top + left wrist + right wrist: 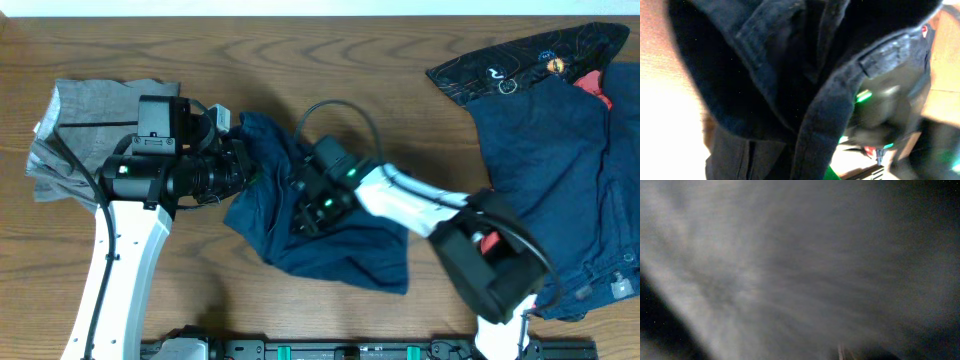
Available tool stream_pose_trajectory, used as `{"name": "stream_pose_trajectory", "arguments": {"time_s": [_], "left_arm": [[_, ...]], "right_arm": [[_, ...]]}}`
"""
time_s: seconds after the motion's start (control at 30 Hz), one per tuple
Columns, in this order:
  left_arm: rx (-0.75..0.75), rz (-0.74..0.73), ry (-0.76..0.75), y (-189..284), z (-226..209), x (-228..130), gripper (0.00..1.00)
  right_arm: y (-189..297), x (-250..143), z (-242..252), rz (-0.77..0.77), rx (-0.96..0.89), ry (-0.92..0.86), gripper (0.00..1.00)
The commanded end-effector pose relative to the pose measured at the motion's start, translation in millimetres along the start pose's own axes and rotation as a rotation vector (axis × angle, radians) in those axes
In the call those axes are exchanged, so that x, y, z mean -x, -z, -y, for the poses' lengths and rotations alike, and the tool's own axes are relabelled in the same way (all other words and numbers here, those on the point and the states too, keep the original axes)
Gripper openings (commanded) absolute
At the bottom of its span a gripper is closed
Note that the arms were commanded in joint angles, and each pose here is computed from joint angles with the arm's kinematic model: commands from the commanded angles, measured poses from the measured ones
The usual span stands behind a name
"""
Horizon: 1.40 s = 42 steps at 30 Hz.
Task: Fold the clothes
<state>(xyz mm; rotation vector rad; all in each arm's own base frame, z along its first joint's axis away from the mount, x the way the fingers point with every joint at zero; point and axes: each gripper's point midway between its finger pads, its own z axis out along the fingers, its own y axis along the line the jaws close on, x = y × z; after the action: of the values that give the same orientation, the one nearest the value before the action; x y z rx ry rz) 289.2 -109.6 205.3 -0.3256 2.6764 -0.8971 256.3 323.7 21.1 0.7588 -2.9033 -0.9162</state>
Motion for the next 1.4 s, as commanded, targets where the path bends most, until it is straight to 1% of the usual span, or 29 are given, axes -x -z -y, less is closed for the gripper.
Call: {"name": "stream_pose_trajectory", "arguments": {"time_s": [0.0,0.07,0.13,0.23,0.33,0.47,0.63,0.7,0.8,1.03,1.23,1.37], "left_arm": [[-0.043,0.011,-0.023,7.6,12.5,0.9,0.06],[-0.039,0.009,-0.021,6.5,10.8,0.1,0.06],[-0.037,0.006,-0.019,5.7,9.8,-0.5,0.06],[-0.037,0.007,-0.023,5.8,10.0,-0.3,0.06],[-0.038,0.009,-0.024,5.7,10.3,0.2,0.06],[-0.046,0.006,-0.042,3.7,14.9,-1.2,0.06],[-0.081,-0.010,-0.122,-4.8,36.0,-9.2,0.06],[-0.085,-0.020,-0.156,-11.8,46.2,-15.0,0.06],[-0.034,-0.036,-0.167,-26.2,50.7,-23.6,0.06],[-0.040,-0.184,-0.242,-74.1,79.6,-66.1,0.06],[-0.069,-0.252,-0.288,-116.7,104.6,-93.3,0.06],[-0.069,-0.256,-0.328,-133.9,111.1,-100.8,0.06]], "right_arm": [[74.4,34.0,26.0,0.168,-0.116,-0.008,0.50],[105.0,26.8,45.8,0.183,-0.178,-0.048,0.52],[125.4,13.9,68.4,0.169,-0.256,-0.104,0.53],[140.1,-16.6,103.0,0.084,-0.378,-0.209,0.50],[133.5,-46.9,120.5,-0.016,-0.407,-0.262,0.48],[110.9,-81.6,129.2,-0.106,-0.408,-0.301,0.47],[84.1,-113.1,133.6,-0.144,-0.403,-0.396,0.45],[71.7,-116.0,127.8,-0.139,-0.358,-0.382,0.44],[58.4,-110.5,114.3,-0.118,-0.293,-0.341,0.43],[39.9,-91.8,91.3,-0.053,-0.283,-0.307,0.43],[44.5,-99.2,104.3,-0.053,-0.392,-0.379,0.43],[75.5,-101.5,127.3,-0.044,-0.521,-0.459,0.44]]}}
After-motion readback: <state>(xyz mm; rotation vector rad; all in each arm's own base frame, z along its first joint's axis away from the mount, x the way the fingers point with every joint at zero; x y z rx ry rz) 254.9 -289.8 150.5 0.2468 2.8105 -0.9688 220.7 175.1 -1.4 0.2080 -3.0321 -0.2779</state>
